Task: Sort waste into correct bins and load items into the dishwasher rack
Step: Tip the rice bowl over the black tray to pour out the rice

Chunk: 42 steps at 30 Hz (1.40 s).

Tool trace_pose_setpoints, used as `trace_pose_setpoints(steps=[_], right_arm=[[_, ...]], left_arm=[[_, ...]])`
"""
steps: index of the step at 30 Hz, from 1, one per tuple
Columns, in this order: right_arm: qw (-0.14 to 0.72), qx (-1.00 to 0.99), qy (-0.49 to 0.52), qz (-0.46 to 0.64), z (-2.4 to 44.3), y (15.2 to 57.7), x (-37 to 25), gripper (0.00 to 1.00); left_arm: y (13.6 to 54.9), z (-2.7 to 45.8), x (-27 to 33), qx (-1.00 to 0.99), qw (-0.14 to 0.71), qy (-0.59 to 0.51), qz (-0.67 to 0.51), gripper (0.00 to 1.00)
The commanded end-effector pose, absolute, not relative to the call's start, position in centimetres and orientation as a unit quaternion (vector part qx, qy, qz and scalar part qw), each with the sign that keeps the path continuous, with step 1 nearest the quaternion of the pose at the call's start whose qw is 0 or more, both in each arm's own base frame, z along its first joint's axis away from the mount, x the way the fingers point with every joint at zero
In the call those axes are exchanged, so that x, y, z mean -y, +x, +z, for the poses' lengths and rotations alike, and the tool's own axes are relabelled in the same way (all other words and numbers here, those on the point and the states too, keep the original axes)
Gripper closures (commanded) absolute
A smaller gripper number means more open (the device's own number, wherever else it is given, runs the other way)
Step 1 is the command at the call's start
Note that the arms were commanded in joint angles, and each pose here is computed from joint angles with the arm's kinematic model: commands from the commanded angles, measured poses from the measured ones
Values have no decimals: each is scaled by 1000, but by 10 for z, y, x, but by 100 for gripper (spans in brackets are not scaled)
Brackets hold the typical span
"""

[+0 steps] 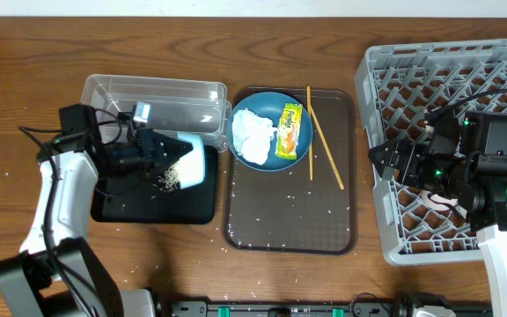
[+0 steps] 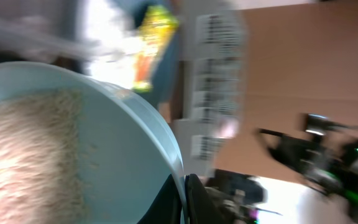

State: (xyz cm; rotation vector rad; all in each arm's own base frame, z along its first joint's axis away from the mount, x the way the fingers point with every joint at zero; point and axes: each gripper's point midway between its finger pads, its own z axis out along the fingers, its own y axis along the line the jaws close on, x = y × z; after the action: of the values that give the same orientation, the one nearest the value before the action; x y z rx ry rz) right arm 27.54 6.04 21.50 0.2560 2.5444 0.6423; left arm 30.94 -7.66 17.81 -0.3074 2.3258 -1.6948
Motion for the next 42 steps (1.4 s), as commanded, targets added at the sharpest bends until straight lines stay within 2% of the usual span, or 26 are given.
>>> trace_pose_setpoints(steps=[1,12,16,19,22,25,26,28,29,30,32,33,35,36,37,38,41,42], right_arm=[[252,-932,91,244,221,276,-66,11],[249,-933,92,243,220,274,-66,11],[249,-933,92,243,220,274,-66,11],[248,-933,92,243,220,274,-66,11],[247,-934,92,243,219,273,-66,11],[245,-934,92,243,219,273,-66,11],[244,-934,93,243,219,272,-66,11],[244,-934,93,243,219,272,-66,11],[244,-934,93,243,219,272,-66,11],[244,-934,93,243,219,272,-66,11],[242,-935,91,242,218,271,-66,11],[242,-935,92,242,218,271,-66,11],[243,-935,91,242,218,272,-66,11],[244,-934,91,243,219,272,-66,11],[244,-934,91,243,219,272,-66,11],[244,-935,91,243,219,272,-66,11],[244,-935,91,242,219,272,-66,11],[245,-934,91,242,219,272,-66,11]], left_arm=[[303,206,83,-721,142,-76,-674,94],[296,189,69,-720,167,-92,-668,93],[295,163,59,-763,154,-117,-616,94],[291,184,64,-716,159,-115,-670,94],[293,164,60,-755,153,-119,-627,94],[291,183,65,-713,138,-137,-674,94],[293,180,64,-724,162,-110,-662,94],[294,140,55,-799,145,-119,-571,94],[291,124,50,-816,104,-171,-542,94],[288,129,53,-802,85,-192,-560,94],[289,175,67,-720,128,-142,-667,94],[288,179,69,-715,132,-133,-673,94],[292,157,64,-760,146,-117,-622,94],[291,148,62,-772,114,-153,-606,94],[290,158,66,-746,97,-172,-636,94],[290,179,70,-708,118,-147,-680,94],[291,166,70,-744,139,-116,-643,94],[291,157,68,-759,122,-135,-626,94]])
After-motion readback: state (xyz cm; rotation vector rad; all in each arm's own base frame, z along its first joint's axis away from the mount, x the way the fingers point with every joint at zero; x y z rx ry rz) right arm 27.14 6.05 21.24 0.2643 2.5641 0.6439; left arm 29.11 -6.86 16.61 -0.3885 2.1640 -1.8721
